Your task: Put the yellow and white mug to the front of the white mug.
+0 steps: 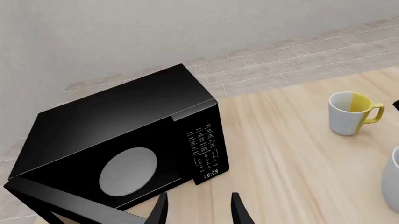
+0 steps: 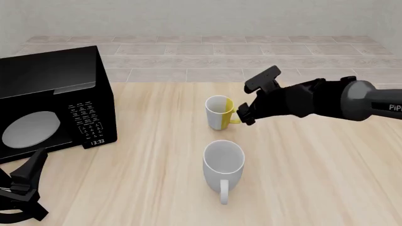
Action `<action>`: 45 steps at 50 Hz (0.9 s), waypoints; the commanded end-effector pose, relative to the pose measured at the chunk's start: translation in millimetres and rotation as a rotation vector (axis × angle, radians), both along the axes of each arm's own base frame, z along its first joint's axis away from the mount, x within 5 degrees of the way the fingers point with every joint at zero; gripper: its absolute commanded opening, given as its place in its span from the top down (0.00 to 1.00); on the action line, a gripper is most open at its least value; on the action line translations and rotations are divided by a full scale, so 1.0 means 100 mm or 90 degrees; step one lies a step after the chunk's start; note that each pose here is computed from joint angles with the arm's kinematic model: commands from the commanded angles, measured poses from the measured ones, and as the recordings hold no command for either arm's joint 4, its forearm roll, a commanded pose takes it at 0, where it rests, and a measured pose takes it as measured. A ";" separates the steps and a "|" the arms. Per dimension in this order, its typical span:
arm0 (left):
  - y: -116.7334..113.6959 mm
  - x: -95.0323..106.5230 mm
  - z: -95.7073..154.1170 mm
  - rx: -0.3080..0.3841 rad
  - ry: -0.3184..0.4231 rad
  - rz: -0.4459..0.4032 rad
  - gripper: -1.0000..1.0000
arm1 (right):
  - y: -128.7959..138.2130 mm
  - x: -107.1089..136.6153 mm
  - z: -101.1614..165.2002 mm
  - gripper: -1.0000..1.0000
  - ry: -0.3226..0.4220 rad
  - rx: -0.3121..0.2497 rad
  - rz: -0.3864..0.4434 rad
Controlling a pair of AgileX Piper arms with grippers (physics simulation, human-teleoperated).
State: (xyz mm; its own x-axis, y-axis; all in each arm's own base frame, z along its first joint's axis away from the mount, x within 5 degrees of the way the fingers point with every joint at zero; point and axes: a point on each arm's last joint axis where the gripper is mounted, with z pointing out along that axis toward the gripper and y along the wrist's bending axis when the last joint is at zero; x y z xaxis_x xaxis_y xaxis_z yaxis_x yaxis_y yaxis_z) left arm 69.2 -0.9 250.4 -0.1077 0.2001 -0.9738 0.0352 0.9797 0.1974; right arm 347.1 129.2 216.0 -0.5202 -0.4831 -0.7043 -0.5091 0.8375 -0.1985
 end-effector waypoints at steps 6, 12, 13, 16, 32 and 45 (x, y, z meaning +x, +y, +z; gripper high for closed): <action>0.00 0.00 0.00 0.000 0.000 0.000 0.00 | -0.11 -0.34 0.28 0.00 -0.080 0.043 -0.007; 0.00 0.00 0.00 0.000 0.000 0.000 0.00 | -0.17 -0.49 0.29 0.00 -0.116 0.054 -0.006; 0.00 0.00 0.00 0.000 0.000 0.000 0.00 | -0.18 -0.52 0.30 0.00 -0.121 0.057 -0.005; 0.00 0.00 0.00 0.000 0.000 0.000 0.00 | -0.24 -0.58 0.32 0.00 -0.137 0.060 -0.012; 0.00 0.00 0.00 0.000 0.000 0.000 0.00 | -0.49 -0.91 0.54 0.00 -0.220 0.100 -0.049; 0.00 0.00 0.00 0.000 0.000 0.000 0.00 | -0.59 -1.14 0.53 0.00 -0.254 0.111 -0.055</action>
State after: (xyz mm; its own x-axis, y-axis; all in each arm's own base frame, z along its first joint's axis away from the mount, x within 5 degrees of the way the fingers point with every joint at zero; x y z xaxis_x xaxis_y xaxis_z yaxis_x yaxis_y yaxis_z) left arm 69.2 -0.9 250.4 -0.1077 0.2001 -0.9738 0.0352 0.9797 0.1974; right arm 250.7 77.5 269.5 -0.2609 -0.3240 -0.9094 -0.3659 0.9049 -0.2175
